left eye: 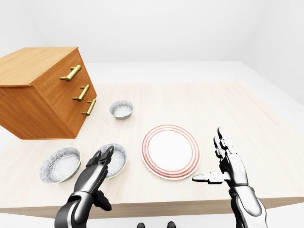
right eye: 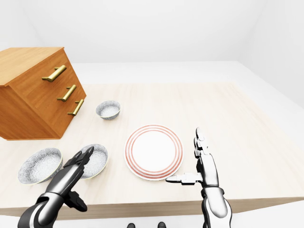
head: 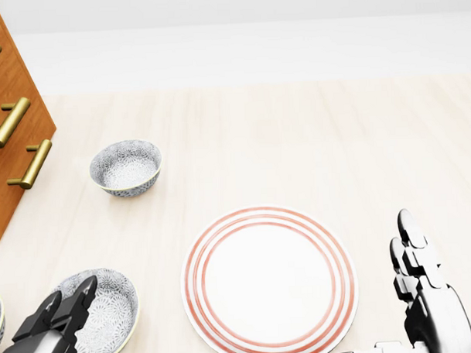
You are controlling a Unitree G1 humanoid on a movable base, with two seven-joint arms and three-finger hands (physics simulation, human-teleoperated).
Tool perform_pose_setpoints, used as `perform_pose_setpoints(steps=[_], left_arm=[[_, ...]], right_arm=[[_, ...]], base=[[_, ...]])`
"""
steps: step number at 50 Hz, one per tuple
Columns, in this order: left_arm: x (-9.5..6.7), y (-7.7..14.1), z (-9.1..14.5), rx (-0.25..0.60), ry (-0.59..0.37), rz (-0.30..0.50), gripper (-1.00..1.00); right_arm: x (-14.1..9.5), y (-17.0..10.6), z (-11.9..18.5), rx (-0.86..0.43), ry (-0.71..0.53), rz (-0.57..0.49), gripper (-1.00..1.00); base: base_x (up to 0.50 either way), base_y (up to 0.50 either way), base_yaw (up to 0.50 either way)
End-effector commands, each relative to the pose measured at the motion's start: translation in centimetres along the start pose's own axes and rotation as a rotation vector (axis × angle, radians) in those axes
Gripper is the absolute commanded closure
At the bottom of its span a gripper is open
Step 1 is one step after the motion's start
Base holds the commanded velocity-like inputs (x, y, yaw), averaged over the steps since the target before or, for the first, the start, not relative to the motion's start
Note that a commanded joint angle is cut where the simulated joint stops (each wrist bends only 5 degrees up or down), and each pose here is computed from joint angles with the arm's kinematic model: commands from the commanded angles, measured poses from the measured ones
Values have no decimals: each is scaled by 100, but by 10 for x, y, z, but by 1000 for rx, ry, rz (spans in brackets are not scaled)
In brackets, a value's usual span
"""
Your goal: Put the bowl in the middle on the plate.
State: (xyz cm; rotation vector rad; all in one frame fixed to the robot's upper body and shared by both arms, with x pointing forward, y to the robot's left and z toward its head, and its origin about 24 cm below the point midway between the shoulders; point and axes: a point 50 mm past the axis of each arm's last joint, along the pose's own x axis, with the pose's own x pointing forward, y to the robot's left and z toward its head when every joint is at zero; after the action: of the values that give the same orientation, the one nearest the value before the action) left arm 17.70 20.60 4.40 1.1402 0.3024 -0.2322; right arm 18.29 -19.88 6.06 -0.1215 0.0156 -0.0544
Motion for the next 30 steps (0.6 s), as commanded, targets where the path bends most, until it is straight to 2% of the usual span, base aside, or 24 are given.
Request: perform_pose_setpoints(steps=[1, 30], left_arm=[[0, 1, -2, -3, 4, -14, -100], [1, -7, -14, -10, 49, -59, -100]], right_arm=[[0, 0, 0, 0, 0, 0, -100], [0, 0, -1, 2, 3, 0, -100]], base=[[0, 0, 0], [0, 0, 0]])
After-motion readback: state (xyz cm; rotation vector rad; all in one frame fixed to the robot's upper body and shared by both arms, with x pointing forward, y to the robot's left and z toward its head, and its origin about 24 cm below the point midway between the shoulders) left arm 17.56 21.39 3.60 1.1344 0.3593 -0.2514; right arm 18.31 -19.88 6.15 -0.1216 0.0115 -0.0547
